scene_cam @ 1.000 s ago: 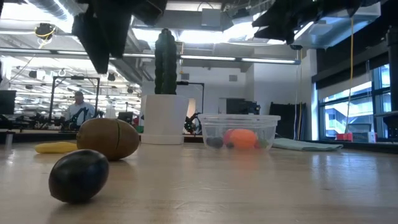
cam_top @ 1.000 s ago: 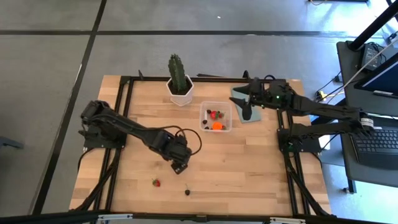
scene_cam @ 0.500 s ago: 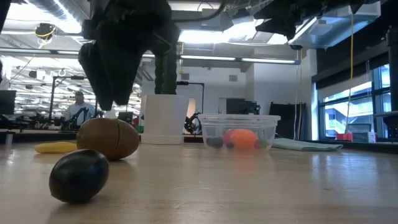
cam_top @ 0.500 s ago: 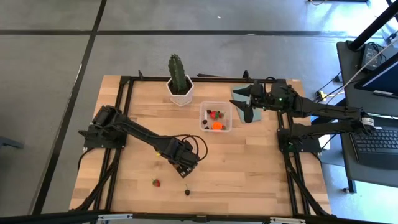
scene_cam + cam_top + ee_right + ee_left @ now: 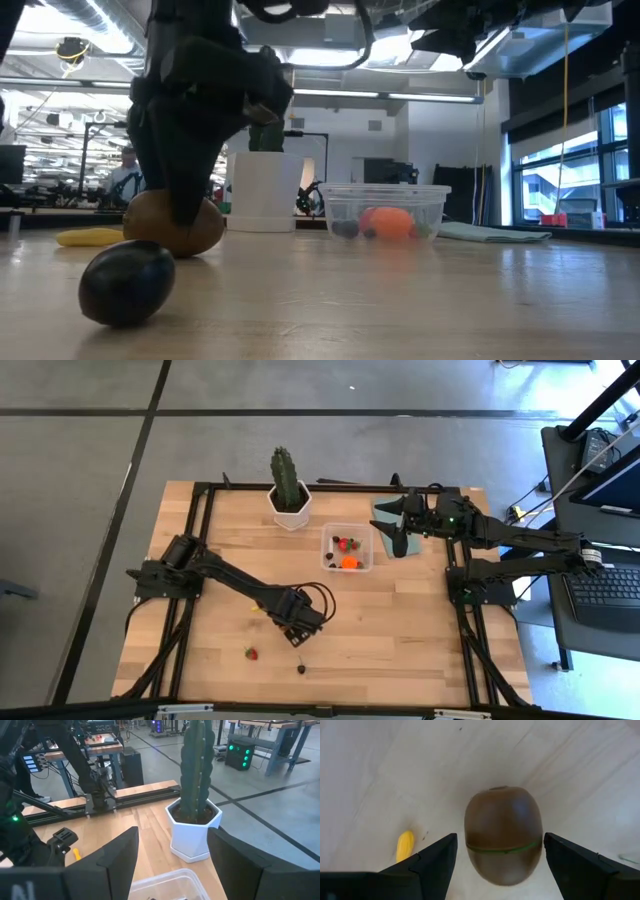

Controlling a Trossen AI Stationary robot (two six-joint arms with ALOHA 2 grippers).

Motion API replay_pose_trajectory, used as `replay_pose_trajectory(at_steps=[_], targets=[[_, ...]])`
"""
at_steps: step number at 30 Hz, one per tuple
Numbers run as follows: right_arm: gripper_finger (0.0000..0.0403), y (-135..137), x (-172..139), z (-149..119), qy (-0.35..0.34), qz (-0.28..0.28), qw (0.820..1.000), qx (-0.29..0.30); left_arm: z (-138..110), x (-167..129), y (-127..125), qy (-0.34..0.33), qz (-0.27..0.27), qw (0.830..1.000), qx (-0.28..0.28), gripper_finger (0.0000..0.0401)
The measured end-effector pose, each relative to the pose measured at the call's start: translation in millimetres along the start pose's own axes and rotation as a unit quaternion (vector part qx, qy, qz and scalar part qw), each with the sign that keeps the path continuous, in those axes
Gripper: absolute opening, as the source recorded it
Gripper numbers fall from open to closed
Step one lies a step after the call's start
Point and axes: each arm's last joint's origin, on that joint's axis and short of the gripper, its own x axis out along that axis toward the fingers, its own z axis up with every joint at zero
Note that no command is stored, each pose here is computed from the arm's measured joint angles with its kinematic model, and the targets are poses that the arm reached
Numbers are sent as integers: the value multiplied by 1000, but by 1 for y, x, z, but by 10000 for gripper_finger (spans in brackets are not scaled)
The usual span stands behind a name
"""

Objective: Pick and placing Produce into tupperware
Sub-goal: Put the kiwi into the transparent bin

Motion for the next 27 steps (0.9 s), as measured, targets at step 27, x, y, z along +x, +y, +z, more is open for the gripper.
replay_pose_trajectory(at_steps=[27], targets=[[239,0,0,0,-1,1,1000,-1,0,9,0,2,5,1000,0,287]])
